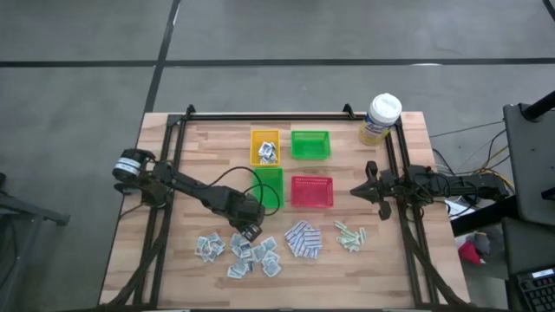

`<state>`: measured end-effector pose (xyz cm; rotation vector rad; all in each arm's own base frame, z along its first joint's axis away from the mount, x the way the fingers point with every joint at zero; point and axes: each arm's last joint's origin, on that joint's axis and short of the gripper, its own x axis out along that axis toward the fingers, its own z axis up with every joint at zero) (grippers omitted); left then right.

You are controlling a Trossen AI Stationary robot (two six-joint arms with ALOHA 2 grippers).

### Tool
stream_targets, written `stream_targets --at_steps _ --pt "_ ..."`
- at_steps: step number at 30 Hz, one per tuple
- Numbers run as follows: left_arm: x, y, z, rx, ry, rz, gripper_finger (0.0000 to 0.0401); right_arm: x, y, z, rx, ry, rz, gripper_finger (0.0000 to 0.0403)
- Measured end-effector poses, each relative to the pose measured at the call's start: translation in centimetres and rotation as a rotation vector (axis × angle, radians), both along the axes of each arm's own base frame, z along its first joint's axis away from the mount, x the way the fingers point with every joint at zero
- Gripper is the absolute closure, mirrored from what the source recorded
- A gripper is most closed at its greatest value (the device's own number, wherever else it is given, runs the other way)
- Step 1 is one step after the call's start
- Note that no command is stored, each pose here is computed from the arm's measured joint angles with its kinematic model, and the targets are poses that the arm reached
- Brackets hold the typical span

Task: Pick & Place First Aid Supplies
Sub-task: Put the blue alcohol pad into the yellow bin

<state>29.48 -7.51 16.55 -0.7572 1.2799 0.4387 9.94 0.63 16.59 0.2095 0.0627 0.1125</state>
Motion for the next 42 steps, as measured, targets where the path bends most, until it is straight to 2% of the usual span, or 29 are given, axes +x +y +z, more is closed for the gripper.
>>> stream_targets --at_steps 5,9,16,42 --pt "0.0 -0.1 0.9 -0.023 -0.018 -0.021 0.0398 0.0 0.0 0.0 0.0 0.0 0.0 0.0374" --pt "0.3 -0.3 1.4 -0.061 -0.061 -0.095 0.0399 0.0 0.0 0.0 0.0 0.0 0.0 0.0374" --pt "0.4 -0.2 1.5 -0.01 -0.095 -0.222 0.04 0.0 0.0 0.0 0.0 0.0 0.0 0.0374" --pt "0.8 -0.2 0.2 0.025 -0.097 -0.187 0.0391 0.0 0.0 0.0 0.0 0.0 0.0 0.0374"
